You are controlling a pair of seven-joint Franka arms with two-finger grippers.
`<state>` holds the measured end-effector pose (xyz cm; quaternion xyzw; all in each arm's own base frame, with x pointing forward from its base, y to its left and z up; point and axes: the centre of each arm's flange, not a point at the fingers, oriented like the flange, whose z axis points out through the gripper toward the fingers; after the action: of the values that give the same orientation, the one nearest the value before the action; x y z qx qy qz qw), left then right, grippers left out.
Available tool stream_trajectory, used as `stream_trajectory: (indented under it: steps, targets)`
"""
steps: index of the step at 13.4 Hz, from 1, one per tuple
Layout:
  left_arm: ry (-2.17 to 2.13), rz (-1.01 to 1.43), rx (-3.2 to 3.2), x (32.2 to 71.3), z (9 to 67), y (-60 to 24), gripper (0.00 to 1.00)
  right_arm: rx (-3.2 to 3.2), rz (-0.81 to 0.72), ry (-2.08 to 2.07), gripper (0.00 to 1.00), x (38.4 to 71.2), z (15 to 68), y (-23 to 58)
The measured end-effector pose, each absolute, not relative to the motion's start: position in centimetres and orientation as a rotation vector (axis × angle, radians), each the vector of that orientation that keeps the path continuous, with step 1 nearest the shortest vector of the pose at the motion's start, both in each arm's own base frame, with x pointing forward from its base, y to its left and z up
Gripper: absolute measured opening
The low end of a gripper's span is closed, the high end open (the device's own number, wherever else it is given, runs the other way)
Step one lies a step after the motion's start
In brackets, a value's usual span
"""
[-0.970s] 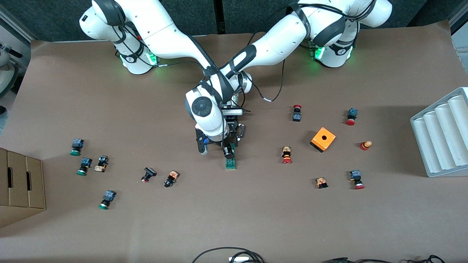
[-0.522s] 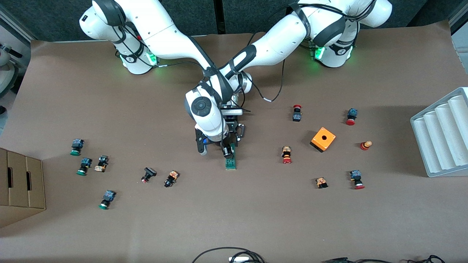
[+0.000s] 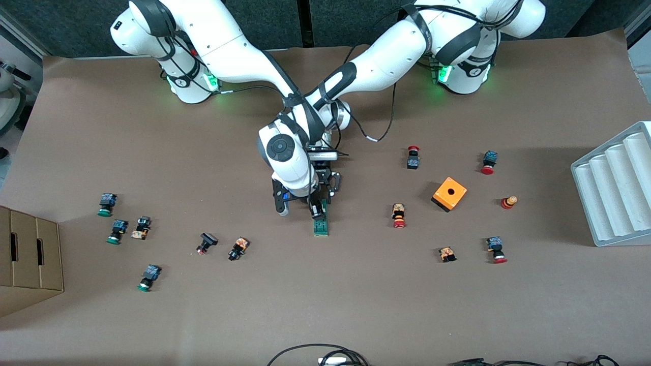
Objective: Close load switch with both arms
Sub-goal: 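Close the right gripper around the white lever of the switch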
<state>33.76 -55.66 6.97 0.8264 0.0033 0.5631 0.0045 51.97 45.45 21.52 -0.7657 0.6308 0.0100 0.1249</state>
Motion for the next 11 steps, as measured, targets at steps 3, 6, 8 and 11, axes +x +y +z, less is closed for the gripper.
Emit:
stream_trajectory:
  steps: [3,6,8,11]
  targets:
    - [0.01,1.764,2.589,33.76,6.97,-55.66,0.65,-2.231,0.027,1.838,0.46,51.99,21.44,45.43]
    - [0.01,1.764,2.588,33.76,6.97,-55.66,0.65,-2.23,0.027,1.838,0.41,52.04,21.5,45.43]
    - [0.01,1.764,2.588,33.76,6.97,-55.66,0.65,-2.229,0.027,1.838,0.41,52.04,21.52,45.43]
    - [0.01,1.764,2.588,33.76,6.97,-55.66,0.65,-2.223,0.032,1.847,0.4,52.16,21.66,45.36]
